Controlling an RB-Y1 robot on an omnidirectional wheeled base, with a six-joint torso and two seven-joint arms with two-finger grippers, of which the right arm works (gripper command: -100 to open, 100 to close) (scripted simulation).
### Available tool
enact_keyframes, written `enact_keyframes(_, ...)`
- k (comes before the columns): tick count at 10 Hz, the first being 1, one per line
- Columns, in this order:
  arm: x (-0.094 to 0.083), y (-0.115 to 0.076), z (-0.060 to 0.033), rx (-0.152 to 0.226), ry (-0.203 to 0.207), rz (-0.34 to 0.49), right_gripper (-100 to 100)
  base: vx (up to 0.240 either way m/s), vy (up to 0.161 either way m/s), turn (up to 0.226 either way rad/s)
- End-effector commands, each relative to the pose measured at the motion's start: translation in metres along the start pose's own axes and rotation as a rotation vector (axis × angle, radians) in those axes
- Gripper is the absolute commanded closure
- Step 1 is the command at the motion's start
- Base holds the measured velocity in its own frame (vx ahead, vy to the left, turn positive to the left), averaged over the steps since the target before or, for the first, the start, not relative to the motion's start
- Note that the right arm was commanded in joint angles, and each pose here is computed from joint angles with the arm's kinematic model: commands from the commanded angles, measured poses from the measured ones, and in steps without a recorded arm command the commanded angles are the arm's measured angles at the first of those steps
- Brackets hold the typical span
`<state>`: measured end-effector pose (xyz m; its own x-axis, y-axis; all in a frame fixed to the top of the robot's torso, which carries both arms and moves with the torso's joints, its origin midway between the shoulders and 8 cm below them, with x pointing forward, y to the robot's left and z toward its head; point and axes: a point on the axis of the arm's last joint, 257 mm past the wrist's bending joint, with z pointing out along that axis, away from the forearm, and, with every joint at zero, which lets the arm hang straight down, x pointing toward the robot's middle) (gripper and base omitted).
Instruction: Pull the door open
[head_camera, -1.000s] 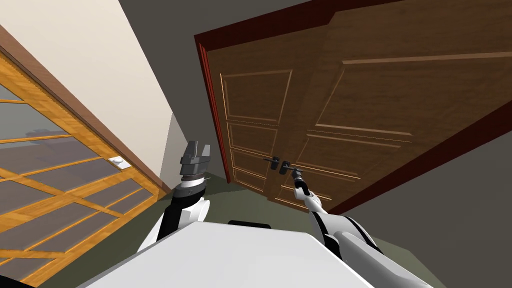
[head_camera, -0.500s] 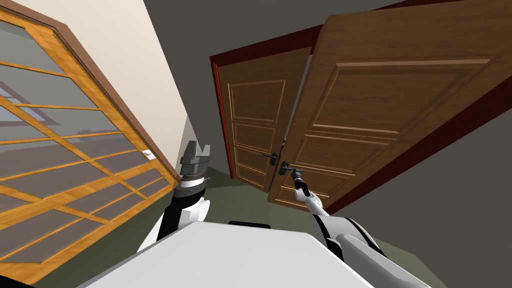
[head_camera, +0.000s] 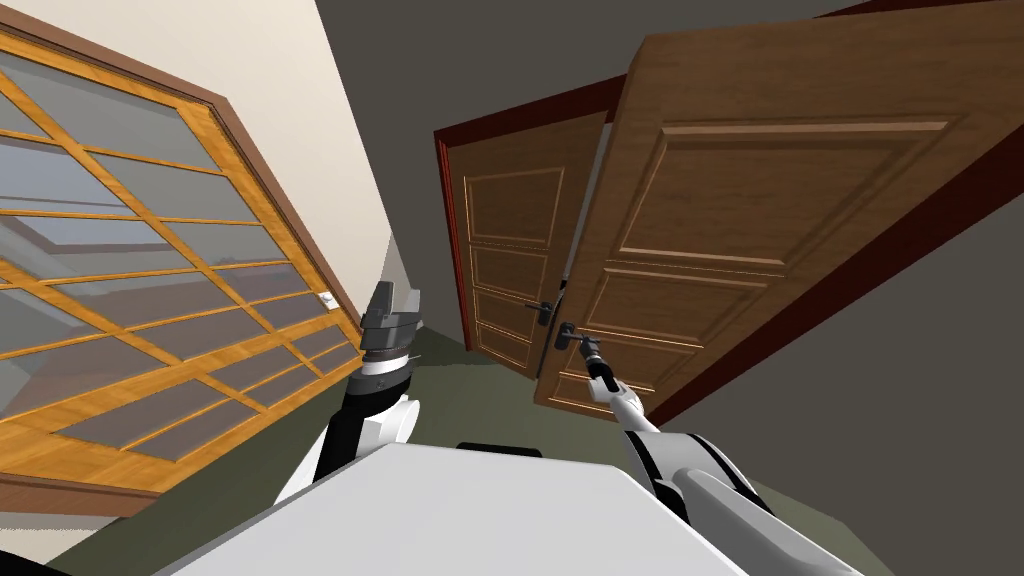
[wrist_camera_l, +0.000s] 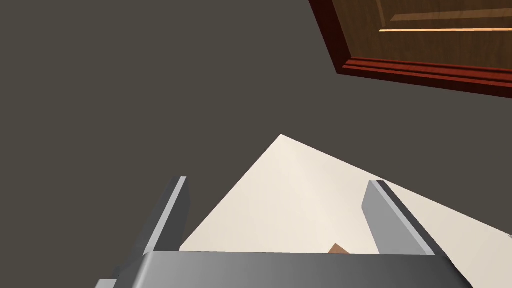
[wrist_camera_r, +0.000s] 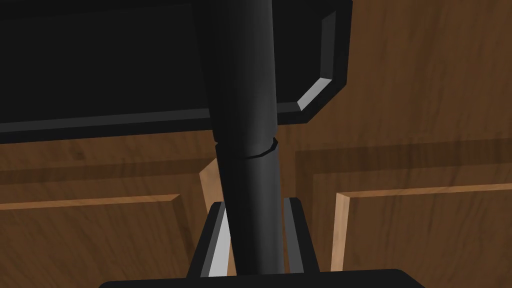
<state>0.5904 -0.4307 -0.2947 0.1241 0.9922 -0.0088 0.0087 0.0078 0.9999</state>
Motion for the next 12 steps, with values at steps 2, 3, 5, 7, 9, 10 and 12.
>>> enact_keyframes(2, 0.007, 0.001, 0.0006, -0.003, 0.023, 0.002, 100, -0.118, -0.057, 0.048)
enact_keyframes(3, 0.011, 0.002, 0.0007, -0.004, 0.035, 0.002, 100, -0.202, -0.072, 0.115)
enact_keyframes(5, 0.020, 0.002, 0.0007, -0.006, 0.063, 0.004, 100, -0.222, -0.106, 0.117)
enact_keyframes(7, 0.025, 0.003, 0.0010, -0.009, 0.080, 0.004, 100, -0.179, -0.072, 0.062)
enact_keyframes(9, 0.034, 0.002, 0.0002, -0.008, 0.108, 0.006, 100, -0.090, -0.046, 0.047)
enact_keyframes(10, 0.039, 0.002, 0.0000, -0.008, 0.121, 0.007, 100, -0.185, -0.148, 0.142)
enact_keyframes(12, 0.042, 0.003, -0.0003, -0.008, 0.132, 0.007, 100, -0.161, -0.085, 0.066)
